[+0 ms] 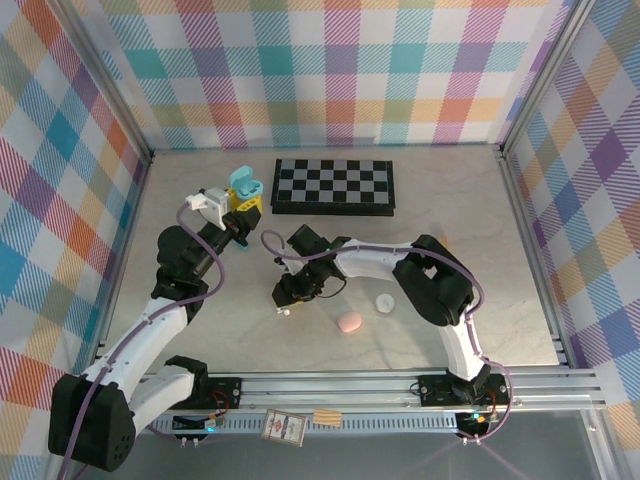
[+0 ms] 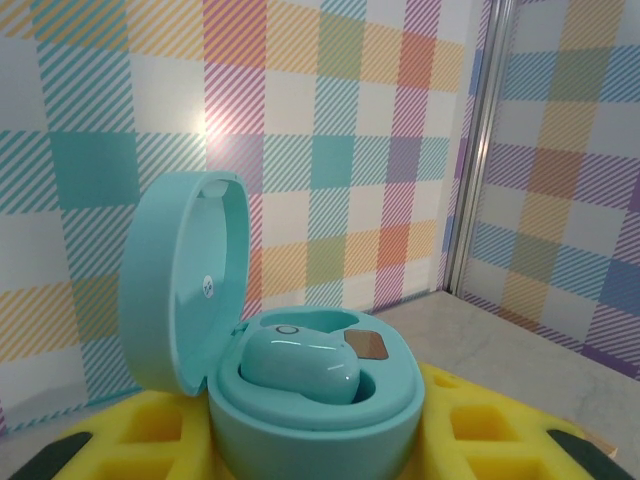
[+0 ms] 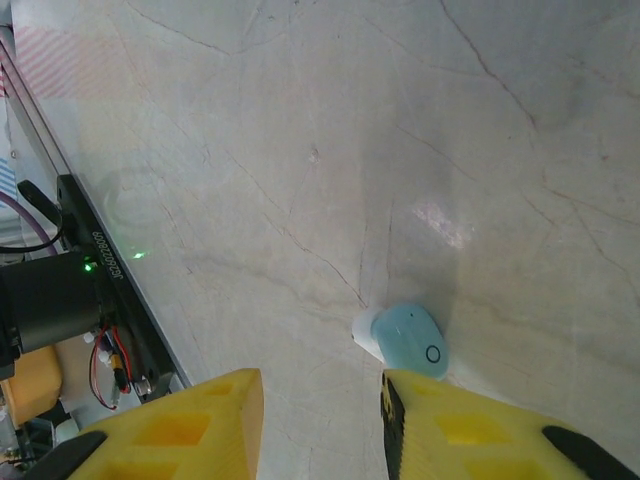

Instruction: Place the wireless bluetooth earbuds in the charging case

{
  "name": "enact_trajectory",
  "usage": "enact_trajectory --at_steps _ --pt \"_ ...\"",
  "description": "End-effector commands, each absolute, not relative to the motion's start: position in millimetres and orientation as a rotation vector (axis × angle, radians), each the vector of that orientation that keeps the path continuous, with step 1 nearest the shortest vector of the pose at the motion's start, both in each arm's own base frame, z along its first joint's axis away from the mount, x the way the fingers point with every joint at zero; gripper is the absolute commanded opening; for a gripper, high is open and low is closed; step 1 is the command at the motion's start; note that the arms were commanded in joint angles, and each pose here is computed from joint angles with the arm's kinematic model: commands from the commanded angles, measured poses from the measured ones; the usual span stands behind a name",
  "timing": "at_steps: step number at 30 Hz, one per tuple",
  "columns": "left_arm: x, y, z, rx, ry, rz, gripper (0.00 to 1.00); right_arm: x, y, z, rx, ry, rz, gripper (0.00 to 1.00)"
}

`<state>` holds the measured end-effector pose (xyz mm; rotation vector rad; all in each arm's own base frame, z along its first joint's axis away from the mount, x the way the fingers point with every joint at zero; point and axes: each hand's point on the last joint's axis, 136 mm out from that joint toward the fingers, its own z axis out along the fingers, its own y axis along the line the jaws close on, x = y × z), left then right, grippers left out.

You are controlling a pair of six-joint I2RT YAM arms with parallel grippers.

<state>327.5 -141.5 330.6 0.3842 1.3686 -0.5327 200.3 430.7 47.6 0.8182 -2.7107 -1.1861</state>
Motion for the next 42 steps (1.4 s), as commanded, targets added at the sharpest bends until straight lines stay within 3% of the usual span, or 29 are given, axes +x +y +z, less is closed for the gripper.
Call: enact_trajectory --at_steps 1,23,42 --pt "328 -138 349 0.371 1.326 -0.533 0.26 196 437 46 0.792 -2.668 -1.180 0.37" --pt "327 -134 346 0.355 1.330 -0.512 0.26 219 418 50 0.767 -2.890 -0.998 0.36" --pt "327 -127 346 0.326 1.337 -0.486 0.26 204 430 33 0.922 -2.848 -0.849 0.45"
